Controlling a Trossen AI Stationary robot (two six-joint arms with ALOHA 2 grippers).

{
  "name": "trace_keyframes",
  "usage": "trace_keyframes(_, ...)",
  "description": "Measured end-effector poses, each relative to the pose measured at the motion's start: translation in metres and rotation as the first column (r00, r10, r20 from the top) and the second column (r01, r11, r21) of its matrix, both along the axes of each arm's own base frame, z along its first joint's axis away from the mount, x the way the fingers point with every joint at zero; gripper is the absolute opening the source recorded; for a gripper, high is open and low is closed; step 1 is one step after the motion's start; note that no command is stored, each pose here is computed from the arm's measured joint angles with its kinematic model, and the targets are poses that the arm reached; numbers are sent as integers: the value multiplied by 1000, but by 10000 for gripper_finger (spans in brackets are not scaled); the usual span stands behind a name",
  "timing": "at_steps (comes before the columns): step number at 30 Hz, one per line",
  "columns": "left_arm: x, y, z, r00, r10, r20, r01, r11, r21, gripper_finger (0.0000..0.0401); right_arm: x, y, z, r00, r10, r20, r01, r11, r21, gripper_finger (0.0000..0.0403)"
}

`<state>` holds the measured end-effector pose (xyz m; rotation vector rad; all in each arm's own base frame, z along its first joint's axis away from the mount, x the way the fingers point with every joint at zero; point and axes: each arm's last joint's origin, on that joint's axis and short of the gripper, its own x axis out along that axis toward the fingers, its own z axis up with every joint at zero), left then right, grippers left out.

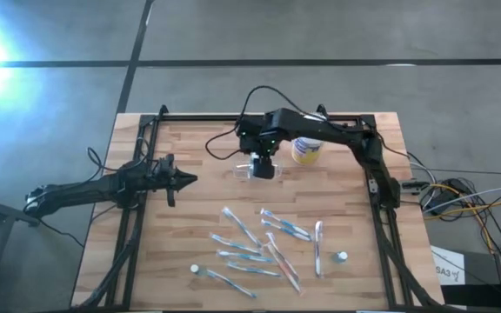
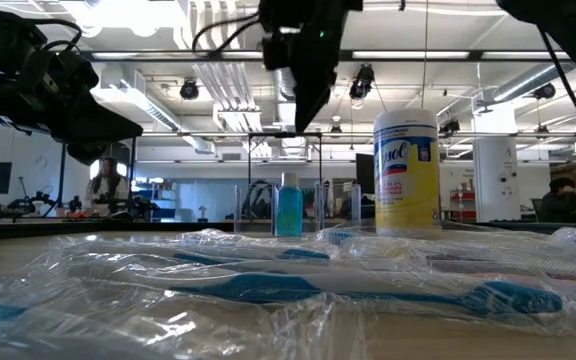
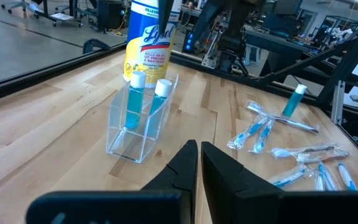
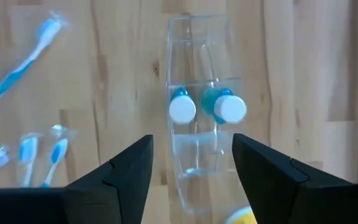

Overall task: Pick & Place toothbrushing station
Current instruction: Put the blue mouthwash into the transparent organizer

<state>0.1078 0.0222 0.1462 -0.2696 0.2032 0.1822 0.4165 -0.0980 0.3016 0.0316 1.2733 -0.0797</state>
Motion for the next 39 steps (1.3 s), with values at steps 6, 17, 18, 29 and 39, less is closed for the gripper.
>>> trace_keyframes(6, 0, 0, 0, 1000, 1, 1, -1, 1000, -4, 26, -20, 5, 42, 992, 16, 125, -12, 999, -38, 216)
trace_keyframes(17, 0, 0, 0, 1000, -1, 0, 1, 1000, 3, 26, -75, 19, 113, 857, 66, 511, 24, 986, -168, 214)
trace_keyframes(18, 0, 0, 0, 1000, -2, 0, 2, 1000, 6, 26, -82, 21, 117, 835, 72, 546, 31, 984, -176, 211)
trace_keyframes(29, 0, 0, 1, 1000, -4, 3, 4, 1000, 20, 26, -156, 38, 117, 645, 103, 758, 90, 974, -209, 123)
trace_keyframes(39, 0, 0, 1, 1000, -6, 2, 6, 1000, 28, 26, -201, 54, 86, 442, 181, 879, -57, 983, -173, 12)
